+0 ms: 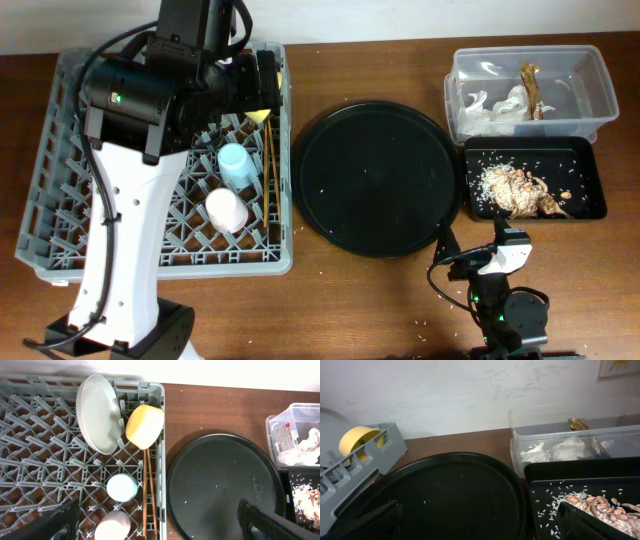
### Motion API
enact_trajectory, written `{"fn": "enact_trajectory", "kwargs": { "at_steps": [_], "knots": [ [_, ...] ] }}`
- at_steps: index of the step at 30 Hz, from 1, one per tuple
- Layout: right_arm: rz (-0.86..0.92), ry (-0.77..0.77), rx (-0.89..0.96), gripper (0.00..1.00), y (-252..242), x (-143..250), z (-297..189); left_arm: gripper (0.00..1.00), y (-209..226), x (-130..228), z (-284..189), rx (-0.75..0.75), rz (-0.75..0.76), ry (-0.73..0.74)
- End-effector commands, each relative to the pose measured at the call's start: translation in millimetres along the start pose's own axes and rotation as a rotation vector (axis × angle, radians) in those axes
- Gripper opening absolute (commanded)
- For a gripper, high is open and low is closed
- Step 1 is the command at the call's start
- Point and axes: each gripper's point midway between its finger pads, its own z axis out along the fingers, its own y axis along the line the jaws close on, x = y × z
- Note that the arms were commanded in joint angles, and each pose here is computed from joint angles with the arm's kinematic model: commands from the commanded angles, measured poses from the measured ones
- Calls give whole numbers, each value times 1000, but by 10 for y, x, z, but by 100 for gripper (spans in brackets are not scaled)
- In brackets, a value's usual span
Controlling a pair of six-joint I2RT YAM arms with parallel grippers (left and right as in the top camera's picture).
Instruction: Sort waste into correct bins and load items into the dishwasher rack
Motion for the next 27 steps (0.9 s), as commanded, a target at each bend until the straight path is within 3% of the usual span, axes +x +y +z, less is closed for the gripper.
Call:
{"fn": "enact_trajectory", "kwargs": {
  "at_steps": [1, 3, 7, 10, 15, 19, 22, 27],
  "knots": [
    [-1, 3, 11, 98, -14, 24, 0, 99, 141, 82, 25, -65, 1, 37],
    [-1, 3, 11, 98, -14, 24, 0, 99, 181, 32, 42, -85, 32, 16],
    [-1, 3, 11, 99, -14, 24, 0, 99, 83, -276, -404, -14, 177, -193],
    [-1, 3, 11, 99, -14, 24, 0, 99, 194, -211, -396, 52, 256, -300],
    [-1, 3, 11, 99, -14, 24, 0, 99, 935, 680, -173, 13, 144, -390],
    [-1, 3, 11, 98, -14, 24, 0, 99, 1203, 1490, 44, -63, 261, -580],
    [-1, 3, 11, 98, -14, 24, 0, 99, 1372, 1924, 188, -110, 253, -758],
    [-1, 3, 11, 98, -14, 24, 0, 99, 1533, 2283, 462, -144, 235, -778]
  ]
}}
